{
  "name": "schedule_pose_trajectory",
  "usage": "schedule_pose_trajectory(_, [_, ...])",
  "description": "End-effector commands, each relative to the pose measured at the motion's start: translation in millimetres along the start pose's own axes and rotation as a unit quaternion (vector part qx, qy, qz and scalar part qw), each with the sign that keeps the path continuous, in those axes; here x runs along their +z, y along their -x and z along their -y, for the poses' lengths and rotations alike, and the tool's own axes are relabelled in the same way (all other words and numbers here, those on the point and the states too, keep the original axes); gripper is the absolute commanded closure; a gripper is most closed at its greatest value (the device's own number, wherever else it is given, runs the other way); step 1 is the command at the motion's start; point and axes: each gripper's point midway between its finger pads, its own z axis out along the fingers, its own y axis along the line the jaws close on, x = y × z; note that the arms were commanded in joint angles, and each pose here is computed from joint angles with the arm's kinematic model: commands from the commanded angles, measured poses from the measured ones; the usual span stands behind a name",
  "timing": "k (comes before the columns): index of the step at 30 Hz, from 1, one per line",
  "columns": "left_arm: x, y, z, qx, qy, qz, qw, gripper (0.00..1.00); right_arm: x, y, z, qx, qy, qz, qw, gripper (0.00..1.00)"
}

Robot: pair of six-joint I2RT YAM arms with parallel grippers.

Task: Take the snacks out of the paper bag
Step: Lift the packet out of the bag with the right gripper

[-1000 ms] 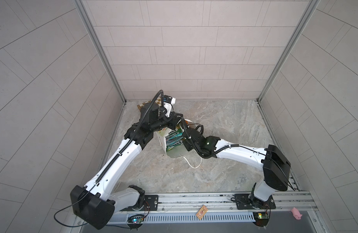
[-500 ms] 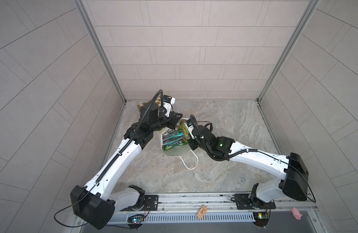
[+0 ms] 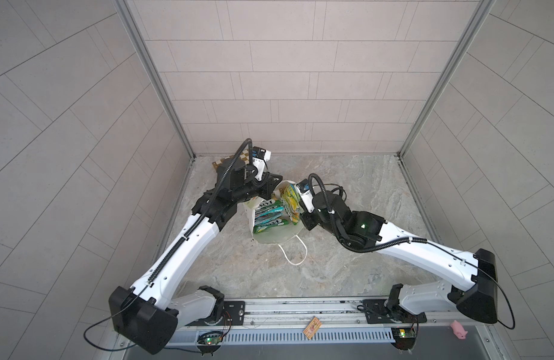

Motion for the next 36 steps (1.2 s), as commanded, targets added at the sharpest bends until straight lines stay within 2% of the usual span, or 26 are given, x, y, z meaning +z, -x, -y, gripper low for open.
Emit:
schedule_pose_trajectory(1, [-4,7,7,0.011,-0.011,0.015,1.0,1.0,-28,30,17,0.0,-0.025,0.043,0.999,1.0])
schedule_pose_trajectory(14, [-3,7,6,0.01,-0.008,0.015,1.0,1.0,-71,53,40,0.002,-0.048,0.089,0.995,1.0])
schedule_pose_trajectory(22, [-3,7,6,0.009,-0.009,0.013,1.0,1.0,-95,64,71,0.009,-0.11,0.109,0.988,1.0])
schedule_pose_trajectory(27, [-3,7,6,0.009,-0.009,0.013,1.0,1.0,-102,54,102,0.042,-0.151,0.104,0.982,1.0])
schedule_pose_trajectory(36, [-1,5,6,0.009,-0.01,0.011,1.0,1.0,-99,20,142,0.102,-0.181,0.078,0.975,1.0])
